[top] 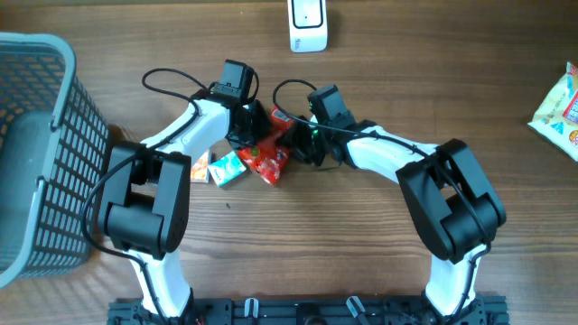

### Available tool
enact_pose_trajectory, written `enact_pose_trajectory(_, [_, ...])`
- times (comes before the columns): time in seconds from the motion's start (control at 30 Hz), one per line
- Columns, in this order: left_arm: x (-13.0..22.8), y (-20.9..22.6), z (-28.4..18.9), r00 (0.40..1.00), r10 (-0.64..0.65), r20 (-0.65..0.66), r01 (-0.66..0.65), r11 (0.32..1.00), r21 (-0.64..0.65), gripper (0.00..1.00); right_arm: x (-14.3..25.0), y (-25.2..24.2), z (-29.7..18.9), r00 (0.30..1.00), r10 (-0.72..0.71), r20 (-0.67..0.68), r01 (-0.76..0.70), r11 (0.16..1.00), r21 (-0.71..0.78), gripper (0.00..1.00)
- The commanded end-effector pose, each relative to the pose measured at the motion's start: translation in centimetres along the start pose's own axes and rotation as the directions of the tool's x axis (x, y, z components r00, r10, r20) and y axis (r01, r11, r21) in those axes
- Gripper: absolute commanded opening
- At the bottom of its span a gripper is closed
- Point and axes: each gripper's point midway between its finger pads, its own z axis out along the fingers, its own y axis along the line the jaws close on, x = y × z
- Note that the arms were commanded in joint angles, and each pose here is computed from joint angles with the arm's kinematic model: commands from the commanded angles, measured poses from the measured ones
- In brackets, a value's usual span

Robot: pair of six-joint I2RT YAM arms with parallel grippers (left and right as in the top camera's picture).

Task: Scan the item barcode
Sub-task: 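Grasp the red snack bag on the table with the right gripper, then lift the red bag with the right gripper to the white scanner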

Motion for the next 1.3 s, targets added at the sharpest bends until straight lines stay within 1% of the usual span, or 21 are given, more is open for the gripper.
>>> enact_pose_trajectory(0.0, [1.1, 1.1, 1.4, 0.999, -0.024, -0.041, 0.022, 0.999, -0.042, 0.04, 0.6, -5.9, 2.0, 0.999, 0.043, -0.009, -0.041, 0.988, 0.147, 0.16])
enact_pose_trajectory(0.03, [1.0, 1.0, 1.2, 0.999, -0.023, -0.038, 0.022, 0.999, -0.039, 0.04, 0.5, -5.7, 1.9, 0.999, 0.027, -0.025, -0.023, 0.991, 0.133, 0.08])
enact_pose_trajectory(0.1, [0.8, 0.5, 0.4, 1.0, -0.016, -0.024, 0.015, 1.0, -0.021, 0.04, 0.0, -4.7, 1.3, 0.998, -0.021, -0.056, 0.025, 0.996, 0.084, 0.04])
enact_pose_trajectory(0.17, [-0.6, -1.3, -2.8, 0.997, 0.065, 0.04, -0.067, 0.997, 0.036, 0.27, -1.1, -3.2, -0.6, 0.991, -0.107, -0.086, 0.106, 0.994, -0.014, 0.04])
enact_pose_trajectory(0.2, [-1.5, -1.9, -4.6, 0.993, 0.088, 0.079, -0.092, 0.994, 0.052, 0.47, -1.6, -2.4, -1.7, 0.981, -0.167, -0.094, 0.161, 0.984, -0.071, 0.04])
enact_pose_trajectory(0.23, [-3.2, -2.1, -7.5, 0.983, 0.096, 0.156, -0.105, 0.993, 0.05, 1.0, -2.7, -0.9, -4.1, 0.94, -0.333, -0.072, 0.314, 0.929, -0.194, 0.04])
enact_pose_trajectory(0.3, [-5.0, -1.5, -10.5, 0.966, 0.072, 0.25, -0.085, 0.995, 0.043, 1.0, -3.7, 0.4, -7.1, 0.845, -0.535, 0.007, 0.511, 0.803, -0.305, 0.04])
enact_pose_trajectory(0.37, [-6.4, -0.6, -12.2, 0.95, 0.046, 0.31, -0.058, 0.998, 0.028, 1.0, -4.7, 0.7, -8.7, 0.739, -0.666, 0.099, 0.661, 0.689, -0.297, 0.04])
enact_pose_trajectory(0.43, [-7.2, 0.3, -12.4, 0.947, 0.023, 0.319, -0.032, 0.999, 0.023, 1.0, -5.3, 1.1, -9.0, 0.557, -0.809, 0.189, 0.824, 0.51, -0.245, 0.04])
enact_pose_trajectory(0.53, [-7.3, 0.4, -12.4, 0.947, 0.02, 0.321, -0.029, 0.999, 0.023, 1.0, -6.0, 2.0, -9.3, 0.451, -0.855, 0.256, 0.889, 0.405, -0.213, 0.04])
enact_pose_trajectory(0.57, [-7.3, 0.4, -12.4, 0.947, 0.02, 0.321, -0.029, 0.999, 0.023, 1.0, -6.4, 2.3, -9.4, 0.434, -0.857, 0.277, 0.899, 0.392, -0.196, 0.04])
enact_pose_trajectory(0.63, [-7.3, 0.4, -12.4, 0.947, 0.02, 0.321, -0.029, 0.999, 0.023, 1.0, -8.0, 3.3, -9.7, 0.468, -0.823, 0.321, 0.884, 0.441, -0.157, 0.04])
enact_pose_trajectory(0.7, [-7.3, 0.4, -12.4, 0.947, 0.02, 0.321, -0.029, 0.999, 0.023, 1.0, -11.2, 3.5, -10.2, 0.505, -0.779, 0.371, 0.844, 0.536, -0.024, 0.04])
enact_pose_trajectory(0.77, [-7.3, 0.4, -12.4, 0.947, 0.02, 0.321, -0.029, 0.999, 0.024, 1.0, -16.6, 2.3, -13.0, 0.486, -0.774, 0.407, 0.719, 0.618, 0.318, 0.04])
enact_pose_trajectory(0.8, [-7.3, 0.4, -12.4, 0.947, 0.02, 0.321, -0.029, 0.999, 0.023, 1.0, -18.6, 2.2, -15.5, 0.452, -0.781, 0.431, 0.635, 0.621, 0.461, 0.04])
enact_pose_trajectory(0.83, [-7.3, 0.4, -12.4, 0.947, 0.02, 0.321, -0.029, 0.999, 0.023, 1.0, -20.8, 3.3, -19.6, 0.37, -0.807, 0.46, 0.522, 0.59, 0.616, 0.04])
enact_pose_trajectory(0.9, [-7.3, 0.4, -12.4, 0.947, 0.02, 0.321, -0.029, 0.999, 0.023, 1.0, -22.7, 6.7, -26.5, 0.203, -0.866, 0.457, 0.343, 0.499, 0.796, 0.04])
enact_pose_trajectory(0.97, [-7.3, 0.4, -12.4, 0.947, 0.02, 0.321, -0.029, 0.999, 0.023, 1.0, -23.4, 8.9, -31.1, 0.056, -0.953, 0.297, 0.142, 0.302, 0.943, 0.05])
enact_pose_trajectory(1.03, [-7.3, 0.4, -12.4, 0.947, 0.02, 0.321, -0.029, 0.999, 0.023, 1.0, -23.3, 10.5, -32.7, -0.011, -0.988, 0.155, 0.024, 0.155, 0.988, 0.05])
enact_pose_trajectory(1.2, [-7.3, 0.4, -12.4, 0.947, 0.02, 0.321, -0.029, 0.999, 0.023, 1.0, -24.1, 12.2, -30.8, -0.109, -0.991, 0.073, -0.017, 0.075, 0.997, 0.05])
enact_pose_trajectory(1.27, [-7.3, 0.4, -12.4, 0.947, 0.02, 0.321, -0.029, 0.999, 0.023, 1.0, -24.9, 12.8, -28.7, -0.167, -0.981, -0.1, -0.094, -0.085, 0.992, 0.05])
